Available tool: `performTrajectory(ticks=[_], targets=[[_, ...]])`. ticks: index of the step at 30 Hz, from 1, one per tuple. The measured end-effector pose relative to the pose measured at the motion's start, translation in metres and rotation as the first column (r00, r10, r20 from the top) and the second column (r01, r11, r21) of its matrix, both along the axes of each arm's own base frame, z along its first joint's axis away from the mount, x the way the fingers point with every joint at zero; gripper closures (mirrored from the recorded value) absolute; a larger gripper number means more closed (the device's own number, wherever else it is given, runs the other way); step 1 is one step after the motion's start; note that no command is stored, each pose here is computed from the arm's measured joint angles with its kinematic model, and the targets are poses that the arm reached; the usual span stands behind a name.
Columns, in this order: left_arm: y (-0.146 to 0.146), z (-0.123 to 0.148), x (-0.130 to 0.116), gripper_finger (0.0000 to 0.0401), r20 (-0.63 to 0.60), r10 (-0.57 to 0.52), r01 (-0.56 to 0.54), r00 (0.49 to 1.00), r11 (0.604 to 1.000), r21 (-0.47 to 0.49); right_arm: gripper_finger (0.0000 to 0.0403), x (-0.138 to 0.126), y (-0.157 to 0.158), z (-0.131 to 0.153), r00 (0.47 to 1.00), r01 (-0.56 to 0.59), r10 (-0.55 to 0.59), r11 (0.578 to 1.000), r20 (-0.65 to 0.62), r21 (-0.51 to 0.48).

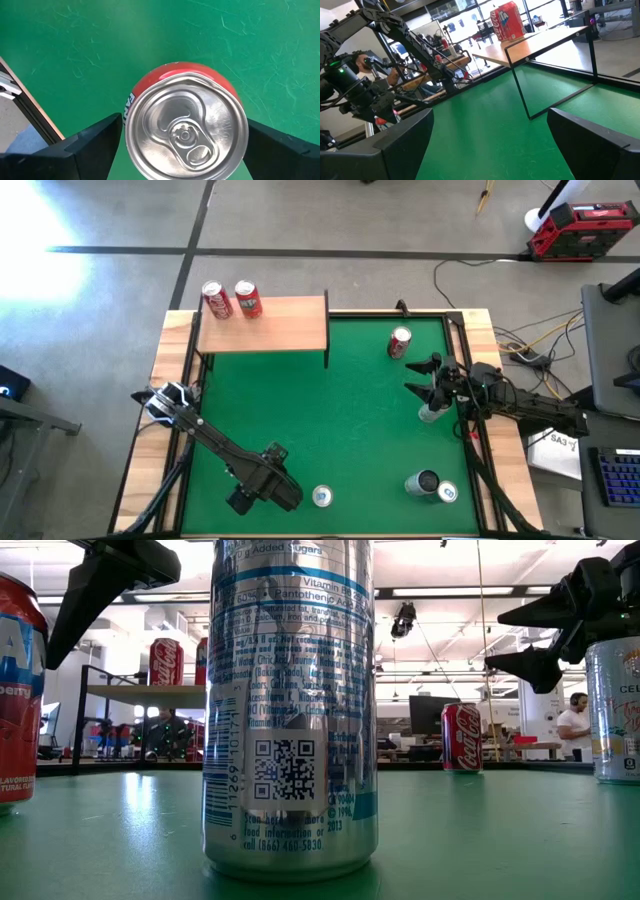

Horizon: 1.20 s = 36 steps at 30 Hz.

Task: Place canned beverage on shelf
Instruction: Put the red soda can aligned with the other red soda can on the shelf

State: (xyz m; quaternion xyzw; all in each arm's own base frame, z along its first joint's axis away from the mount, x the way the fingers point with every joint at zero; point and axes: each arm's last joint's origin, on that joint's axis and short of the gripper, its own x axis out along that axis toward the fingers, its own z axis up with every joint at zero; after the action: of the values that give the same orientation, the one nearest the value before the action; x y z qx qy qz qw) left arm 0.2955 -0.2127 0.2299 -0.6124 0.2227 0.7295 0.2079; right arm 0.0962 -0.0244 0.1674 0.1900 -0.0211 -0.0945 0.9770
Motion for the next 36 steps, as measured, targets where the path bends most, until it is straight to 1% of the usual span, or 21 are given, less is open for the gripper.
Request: performTrajectory(ticks=[4,8,12,14,18,20,22,23,25,26,27,28,30,32,34,36], targets=[[0.0,0.0,0.0,0.0052,0.0,0.0,0.0,1.0,1.0,-0.001,0.0021,0.0,0.0,0.0,1.0,0.0,0.0,1.0,0.0,0.0],[0.002,0.0,-0.001,0.0052,-0.011,-0.046,0.046,0.999,0.999,0.011,0.0021,0.0,0.0,0.0,1.0,0.0,0.0,1.0,0.0,0.0],[0.002,0.0,0.0,0.0057,-0.007,-0.051,0.051,0.999,0.999,0.01,0.0021,0.0,0.0,0.0,1.0,0.0,0.0,1.0,0.0,0.0],[0.002,0.0,0.0,0.0071,-0.002,-0.052,0.052,0.999,0.999,0.011,0.0021,0.0,0.0,0.0,1.0,0.0,0.0,1.0,0.001,0.0],[0.001,0.0,0.001,0.0119,0.012,-0.059,0.059,0.998,0.998,0.007,0.0021,0.0,0.0,0.0,1.0,0.0,0.0,1.0,0.0,0.0],[0.001,0.0,0.002,0.0122,0.018,-0.065,0.065,0.998,0.998,0.006,0.0021,0.0,0.0,0.0,1.0,0.0,0.0,1.0,0.001,0.0],[0.001,0.0,0.002,0.0122,0.024,-0.096,0.096,0.995,0.995,0.004,0.0021,0.0,0.0,0.0,1.0,0.0,0.0,1.0,0.001,0.0],[0.001,0.0,0.002,0.0122,0.025,-0.13,0.13,0.991,0.992,0.005,0.0021,0.0,0.0,0.0,1.0,0.0,0.0,1.0,0.0,0.0],[0.001,0.0,0.002,0.0122,0.033,-0.246,0.245,0.969,0.969,0.017,0.0021,0.0,0.0,0.0,1.0,0.0,0.0,1.0,0.0,0.0],[0.002,0.0,0.003,0.0122,0.035,-0.327,0.326,0.944,0.945,0.029,0.0021,0.0,0.0,0.0,1.0,0.0,0.0,1.0,0.0,0.0],[0.003,0.0,0.003,0.0122,0.035,-0.421,0.42,0.906,0.907,0.042,0.0021,0.0,0.0,0.0,1.0,0.0,0.0,1.0,0.0,0.0],[0.003,0.0,0.004,0.0122,0.034,-0.517,0.515,0.855,0.855,0.055,0.0021,0.0,0.0,0.0,1.0,0.0,0.0,1.0,0.001,0.0],[0.006,0.0,0.007,0.0122,0.018,-0.666,0.662,0.745,0.744,0.091,0.0021,0.0,0.0,0.0,1.0,0.0,0.0,1.0,0.0,0.0],[0.011,0.001,0.01,0.0122,-0.012,-0.768,0.763,0.64,0.635,0.12,0.0021,0.0,0.0,0.0,1.0,0.0,0.0,1.0,0.001,0.0],[0.016,0.002,0.013,0.0122,-0.042,-0.838,0.836,0.543,0.535,0.123,0.0021,0.0,0.0,0.0,1.0,0.0,0.0,1.0,0.0,0.0],[0.023,0.006,0.014,0.0122,-0.064,-0.882,0.881,0.467,0.459,0.109,0.0021,0.0,0.0,0.0,1.0,0.0,0.0,1.0,0.0,0.0]])
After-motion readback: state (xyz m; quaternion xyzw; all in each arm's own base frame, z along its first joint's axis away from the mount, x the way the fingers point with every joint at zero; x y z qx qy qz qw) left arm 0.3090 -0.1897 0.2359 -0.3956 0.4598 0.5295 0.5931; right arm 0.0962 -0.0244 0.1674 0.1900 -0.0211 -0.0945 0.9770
